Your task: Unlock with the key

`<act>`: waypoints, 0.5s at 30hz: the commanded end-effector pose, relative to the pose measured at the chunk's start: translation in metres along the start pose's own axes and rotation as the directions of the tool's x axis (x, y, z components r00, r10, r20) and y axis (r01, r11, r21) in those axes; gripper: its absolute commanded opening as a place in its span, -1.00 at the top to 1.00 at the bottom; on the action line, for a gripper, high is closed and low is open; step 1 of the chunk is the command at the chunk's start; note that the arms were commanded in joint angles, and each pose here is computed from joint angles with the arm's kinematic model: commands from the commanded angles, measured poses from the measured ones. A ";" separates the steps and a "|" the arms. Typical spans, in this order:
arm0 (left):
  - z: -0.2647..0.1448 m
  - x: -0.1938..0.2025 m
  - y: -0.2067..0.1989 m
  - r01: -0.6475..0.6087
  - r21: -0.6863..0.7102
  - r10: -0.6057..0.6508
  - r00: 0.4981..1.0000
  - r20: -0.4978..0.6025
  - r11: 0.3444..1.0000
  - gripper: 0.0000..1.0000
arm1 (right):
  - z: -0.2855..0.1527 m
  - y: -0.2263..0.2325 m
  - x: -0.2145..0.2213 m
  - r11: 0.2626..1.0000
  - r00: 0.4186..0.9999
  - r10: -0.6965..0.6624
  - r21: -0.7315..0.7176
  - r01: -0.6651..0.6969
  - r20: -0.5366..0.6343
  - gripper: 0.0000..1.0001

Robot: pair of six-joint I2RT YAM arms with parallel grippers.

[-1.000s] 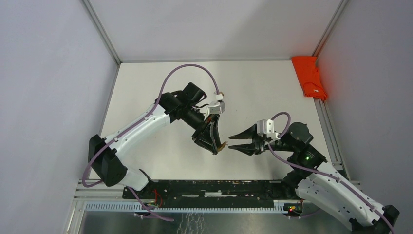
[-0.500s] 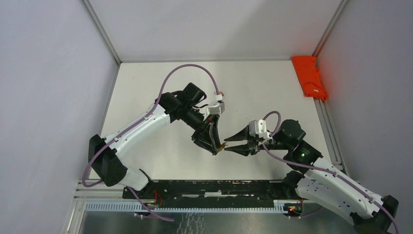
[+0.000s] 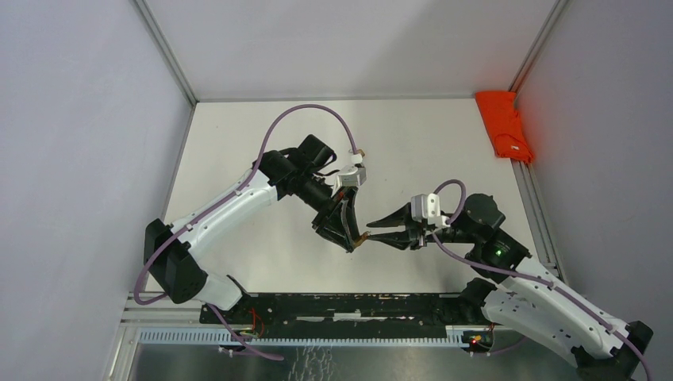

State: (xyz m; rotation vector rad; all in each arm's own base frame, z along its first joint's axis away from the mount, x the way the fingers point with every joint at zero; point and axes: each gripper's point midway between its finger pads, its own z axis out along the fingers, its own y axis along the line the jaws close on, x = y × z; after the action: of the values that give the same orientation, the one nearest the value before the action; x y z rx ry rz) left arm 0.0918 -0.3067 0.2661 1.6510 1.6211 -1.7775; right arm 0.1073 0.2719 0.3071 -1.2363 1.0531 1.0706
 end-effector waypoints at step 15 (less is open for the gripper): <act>-0.003 -0.015 -0.016 -0.082 0.050 0.080 0.996 0.043 0.995 0.76 | 0.006 -0.004 0.003 1.000 1.000 0.011 -0.008 -0.011 -0.021 0.73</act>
State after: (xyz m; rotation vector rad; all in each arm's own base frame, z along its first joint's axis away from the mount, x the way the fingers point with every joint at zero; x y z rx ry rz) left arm 0.0906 -0.3048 0.2653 1.6486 1.6375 -1.7819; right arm 0.1114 0.2767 0.2942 -1.2580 1.0980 1.0764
